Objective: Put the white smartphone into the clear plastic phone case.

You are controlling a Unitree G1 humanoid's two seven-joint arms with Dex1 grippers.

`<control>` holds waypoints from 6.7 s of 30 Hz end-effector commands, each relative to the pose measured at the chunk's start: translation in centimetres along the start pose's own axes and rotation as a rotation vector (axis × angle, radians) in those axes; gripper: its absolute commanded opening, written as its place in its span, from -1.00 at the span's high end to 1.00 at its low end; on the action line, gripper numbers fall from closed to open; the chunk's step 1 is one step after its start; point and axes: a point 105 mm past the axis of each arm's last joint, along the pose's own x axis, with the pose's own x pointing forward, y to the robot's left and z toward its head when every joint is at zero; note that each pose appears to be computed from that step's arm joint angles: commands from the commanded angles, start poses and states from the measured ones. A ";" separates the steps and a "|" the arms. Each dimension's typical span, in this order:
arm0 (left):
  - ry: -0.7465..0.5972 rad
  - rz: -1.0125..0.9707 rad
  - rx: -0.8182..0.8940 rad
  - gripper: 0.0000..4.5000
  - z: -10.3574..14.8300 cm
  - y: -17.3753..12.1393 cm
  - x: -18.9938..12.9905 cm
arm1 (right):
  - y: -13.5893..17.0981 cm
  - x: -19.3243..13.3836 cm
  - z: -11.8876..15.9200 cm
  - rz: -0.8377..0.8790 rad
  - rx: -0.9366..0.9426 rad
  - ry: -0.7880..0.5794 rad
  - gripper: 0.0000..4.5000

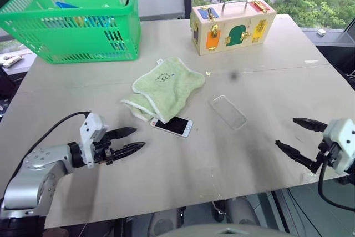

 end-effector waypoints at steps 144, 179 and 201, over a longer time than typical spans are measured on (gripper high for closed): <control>0.269 -0.683 0.643 -0.52 5.7 -7.6 19.6 | 4.8 1.2 6.4 0.129 -0.172 -0.184 -1.00; -0.169 -0.518 0.269 -0.96 9.0 -1.2 9.9 | 3.3 13.4 2.7 0.042 0.043 0.120 -1.00; -0.207 -0.271 0.132 -1.00 5.9 -1.0 4.7 | 3.2 18.3 2.5 0.231 -0.090 0.160 0.99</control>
